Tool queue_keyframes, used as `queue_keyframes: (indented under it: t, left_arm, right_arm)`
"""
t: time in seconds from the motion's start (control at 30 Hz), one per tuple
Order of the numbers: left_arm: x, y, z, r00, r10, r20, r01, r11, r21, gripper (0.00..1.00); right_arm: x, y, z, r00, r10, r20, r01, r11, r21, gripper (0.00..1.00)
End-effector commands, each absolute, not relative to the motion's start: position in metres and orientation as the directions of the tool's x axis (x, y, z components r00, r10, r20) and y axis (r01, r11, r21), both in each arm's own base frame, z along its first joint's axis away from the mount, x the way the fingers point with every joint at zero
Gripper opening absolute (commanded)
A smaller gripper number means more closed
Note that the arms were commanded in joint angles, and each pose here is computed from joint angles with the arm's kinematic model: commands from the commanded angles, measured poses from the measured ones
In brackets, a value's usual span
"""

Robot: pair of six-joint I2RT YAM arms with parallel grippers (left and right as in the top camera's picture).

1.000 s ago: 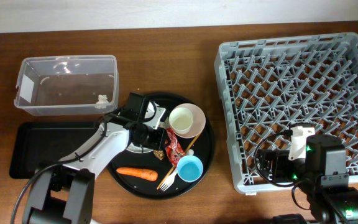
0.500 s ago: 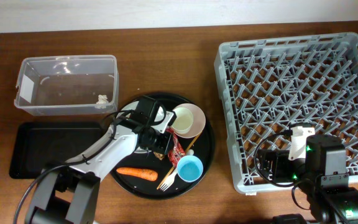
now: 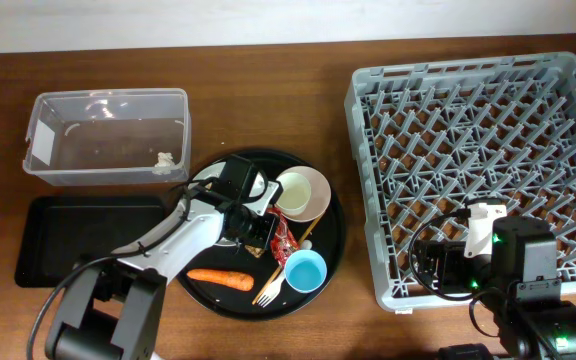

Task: Sort waste into correct bins and load items into the dishwasher rack
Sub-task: 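Carry the red wrapper to the clear bin and drop it in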

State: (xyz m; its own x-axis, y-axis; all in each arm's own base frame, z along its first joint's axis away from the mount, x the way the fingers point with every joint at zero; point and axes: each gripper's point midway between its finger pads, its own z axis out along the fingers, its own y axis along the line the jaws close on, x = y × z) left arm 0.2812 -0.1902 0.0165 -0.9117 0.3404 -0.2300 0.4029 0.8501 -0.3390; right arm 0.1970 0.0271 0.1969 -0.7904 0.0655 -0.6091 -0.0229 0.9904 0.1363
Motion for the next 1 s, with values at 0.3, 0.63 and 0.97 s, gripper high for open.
queue_keyframes:
  t: [0.3,0.63,0.97]
  left_arm:
    - [0.312,-0.116,0.09,-0.891,0.183,-0.416,0.275,0.946,-0.172,0.01]
    - [0.389,-0.03,0.173,-0.661,-0.05,-0.749,0.076,0.988,-0.133,0.01]
    - [0.423,0.036,0.193,-0.521,-0.117,-0.845,-0.098,0.992,-0.077,0.01]
  right_arm:
    - [0.198,0.027,0.204,-0.778,0.056,-0.626,-0.033,0.991,0.129,0.99]
    - [0.198,0.027,0.204,-0.778,0.056,-0.626,-0.033,0.991,0.129,0.99]
    - [0.198,0.027,0.204,-0.778,0.056,-0.626,-0.033,0.991,0.129,0.99]
